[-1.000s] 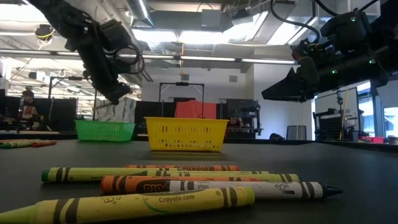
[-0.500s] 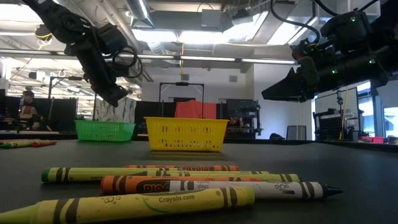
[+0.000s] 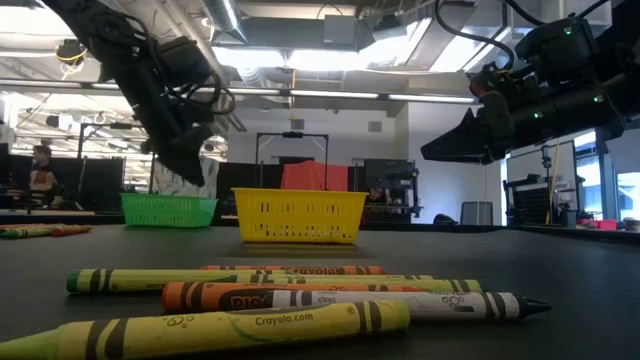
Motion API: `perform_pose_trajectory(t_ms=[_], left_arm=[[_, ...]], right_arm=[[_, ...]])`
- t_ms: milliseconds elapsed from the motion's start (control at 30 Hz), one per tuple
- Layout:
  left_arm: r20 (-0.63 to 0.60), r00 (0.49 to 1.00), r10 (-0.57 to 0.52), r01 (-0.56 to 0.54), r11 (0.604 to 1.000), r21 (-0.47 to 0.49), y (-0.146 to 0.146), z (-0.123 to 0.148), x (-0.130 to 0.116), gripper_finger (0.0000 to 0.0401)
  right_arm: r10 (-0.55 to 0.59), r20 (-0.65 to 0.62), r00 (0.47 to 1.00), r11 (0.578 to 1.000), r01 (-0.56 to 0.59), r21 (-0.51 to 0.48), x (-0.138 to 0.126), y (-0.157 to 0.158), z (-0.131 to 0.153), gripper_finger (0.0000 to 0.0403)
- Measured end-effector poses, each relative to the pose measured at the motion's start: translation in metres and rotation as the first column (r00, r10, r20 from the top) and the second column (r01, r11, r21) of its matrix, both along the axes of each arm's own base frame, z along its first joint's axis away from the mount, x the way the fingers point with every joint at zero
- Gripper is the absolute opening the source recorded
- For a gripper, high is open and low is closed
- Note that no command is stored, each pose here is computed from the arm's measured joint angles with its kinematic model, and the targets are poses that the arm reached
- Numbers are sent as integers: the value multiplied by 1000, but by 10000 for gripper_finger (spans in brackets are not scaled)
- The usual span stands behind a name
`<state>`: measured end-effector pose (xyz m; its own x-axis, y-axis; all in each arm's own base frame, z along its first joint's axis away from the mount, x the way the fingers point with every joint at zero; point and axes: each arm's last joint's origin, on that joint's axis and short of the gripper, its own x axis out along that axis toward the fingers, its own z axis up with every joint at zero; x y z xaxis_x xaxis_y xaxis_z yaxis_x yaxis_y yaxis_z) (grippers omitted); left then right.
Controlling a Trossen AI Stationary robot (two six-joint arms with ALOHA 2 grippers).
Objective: Sort crayons
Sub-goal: Put the orange crayon into the green bin
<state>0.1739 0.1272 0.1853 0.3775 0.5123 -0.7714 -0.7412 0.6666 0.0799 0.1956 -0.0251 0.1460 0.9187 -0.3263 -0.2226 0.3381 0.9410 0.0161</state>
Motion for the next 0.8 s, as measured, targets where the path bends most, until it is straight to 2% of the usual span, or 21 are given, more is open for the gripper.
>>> perform_pose_trajectory(t_ms=[133, 267, 433, 600, 800], left_arm=[[-27, 1000, -5, 1, 986, -168, -16, -8, -2, 101], [-83, 997, -8, -17, 957, -289, -32, -13, -4, 101], [-181, 982, 52, -123, 905, -406, -49, -18, -12, 101], [-278, 954, 111, -228, 871, -435, -59, -20, -19, 101], [-291, 938, 189, -307, 840, -447, -66, -20, -19, 101]], right_arm=[[0, 0, 1000, 1000, 0, 0, 0, 0, 0, 160], [0, 0, 1000, 1000, 0, 0, 0, 0, 0, 160], [0, 0, 1000, 1000, 0, 0, 0, 0, 0, 160], [0, 0, 1000, 1000, 0, 0, 0, 0, 0, 160], [0, 0, 1000, 1000, 0, 0, 0, 0, 0, 160]])
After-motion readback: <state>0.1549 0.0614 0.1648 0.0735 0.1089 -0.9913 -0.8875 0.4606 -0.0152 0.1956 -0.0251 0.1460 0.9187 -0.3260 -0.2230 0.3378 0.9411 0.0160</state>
